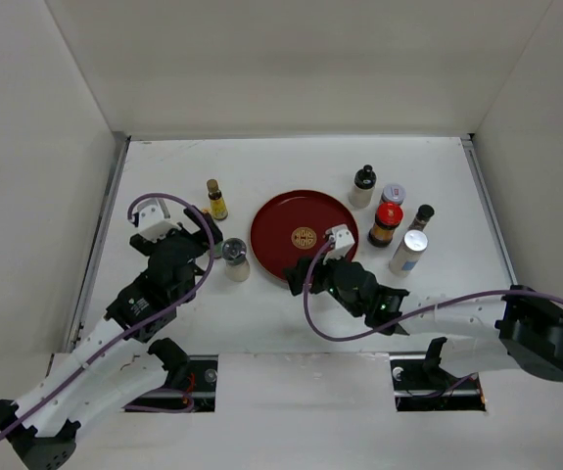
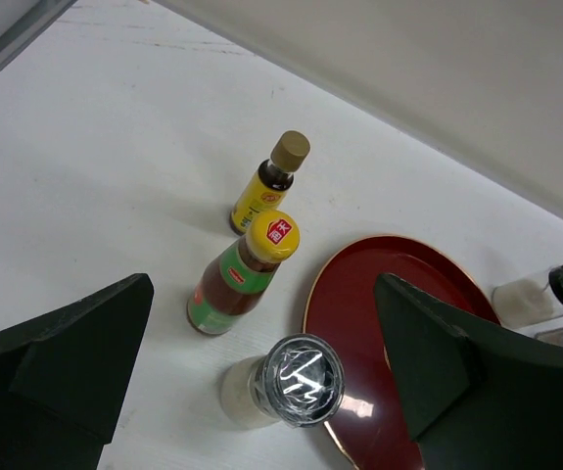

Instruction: Organize the condiment bottles

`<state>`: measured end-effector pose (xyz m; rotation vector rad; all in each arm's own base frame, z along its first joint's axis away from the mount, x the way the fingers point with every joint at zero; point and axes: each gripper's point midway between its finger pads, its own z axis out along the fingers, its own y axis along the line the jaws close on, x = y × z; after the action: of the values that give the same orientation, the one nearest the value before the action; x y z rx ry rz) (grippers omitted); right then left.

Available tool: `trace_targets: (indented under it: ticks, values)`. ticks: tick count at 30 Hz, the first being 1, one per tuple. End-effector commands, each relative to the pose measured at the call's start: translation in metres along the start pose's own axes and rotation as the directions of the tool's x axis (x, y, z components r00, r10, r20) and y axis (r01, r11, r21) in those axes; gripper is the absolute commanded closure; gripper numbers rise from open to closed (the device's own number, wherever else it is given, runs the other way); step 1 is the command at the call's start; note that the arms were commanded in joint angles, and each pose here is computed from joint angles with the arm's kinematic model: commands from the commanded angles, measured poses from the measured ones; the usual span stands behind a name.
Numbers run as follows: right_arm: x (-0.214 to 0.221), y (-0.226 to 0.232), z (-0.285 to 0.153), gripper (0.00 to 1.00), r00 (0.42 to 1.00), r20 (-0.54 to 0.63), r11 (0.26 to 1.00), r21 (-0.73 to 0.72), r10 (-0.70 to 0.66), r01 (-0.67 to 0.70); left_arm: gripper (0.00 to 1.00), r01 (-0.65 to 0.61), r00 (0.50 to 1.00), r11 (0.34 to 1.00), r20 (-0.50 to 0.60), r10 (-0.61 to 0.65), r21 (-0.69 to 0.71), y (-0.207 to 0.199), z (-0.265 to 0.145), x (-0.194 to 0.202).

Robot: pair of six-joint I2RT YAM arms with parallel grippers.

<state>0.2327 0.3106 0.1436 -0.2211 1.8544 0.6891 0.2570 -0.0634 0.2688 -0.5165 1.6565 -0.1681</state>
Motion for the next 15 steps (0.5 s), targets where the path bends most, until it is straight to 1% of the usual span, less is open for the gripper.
trace_targets:
  ticks: [1, 4, 6, 8, 10, 11, 12, 13, 14, 15]
  values:
    - [-0.014, 0.026, -0.003, 0.0, 0.998, 0.05, 0.994, -0.103, 0.026, -0.021, 0.0, 0.035, 0.999, 0.999, 0.041, -0.035, -0.007, 0.003, 0.0, -0.01]
    - [-0.011, 0.029, -0.004, 0.0, 0.999, 0.051, 0.995, -0.101, 0.004, 0.001, 0.0, 0.009, 0.999, 1.0, 0.049, -0.008, -0.015, 0.004, 0.005, -0.009]
    - [-0.011, 0.029, -0.004, 0.0, 0.998, 0.063, 0.994, -0.104, -0.006, 0.013, 0.0, -0.038, 0.998, 0.999, 0.046, 0.039, -0.031, 0.003, 0.011, -0.007]
    - [-0.013, 0.03, -0.006, 0.0, 0.997, 0.082, 0.993, -0.118, 0.001, 0.009, 0.0, -0.078, 0.996, 0.995, 0.042, 0.08, -0.055, 0.005, 0.015, -0.007]
    - [-0.016, 0.033, -0.01, 0.0, 0.995, 0.095, 0.989, -0.148, 0.014, 0.0, 0.0, -0.087, 0.995, 0.994, 0.043, 0.09, -0.059, 0.005, 0.018, -0.007]
    - [-0.015, 0.036, -0.011, 0.03, 0.996, 0.09, 0.986, -0.167, 0.015, 0.0, 0.0, -0.088, 0.995, 0.994, 0.043, 0.091, -0.059, 0.004, 0.02, -0.007]
    - [-0.014, 0.04, -0.014, 0.26, 0.997, 0.082, 0.981, -0.194, 0.016, 0.001, 0.0, -0.092, 0.995, 0.994, 0.039, 0.095, -0.051, 0.001, 0.023, -0.006]
    - [-0.014, 0.041, -0.015, 0.51, 0.997, 0.078, 0.978, -0.206, 0.02, -0.003, 0.09, -0.101, 0.994, 0.994, 0.028, 0.102, -0.029, -0.005, 0.026, -0.005]
    - [-0.014, 0.039, -0.016, 0.75, 0.997, 0.074, 0.977, -0.212, 0.027, -0.011, 0.3, -0.118, 0.993, 0.993, 0.015, 0.118, -0.016, -0.009, 0.029, -0.003]
    - [-0.016, 0.036, -0.017, 0.81, 0.997, 0.077, 0.978, -0.208, 0.031, -0.014, 0.5, -0.131, 0.991, 0.991, 0.006, 0.131, -0.019, -0.011, 0.032, -0.003]
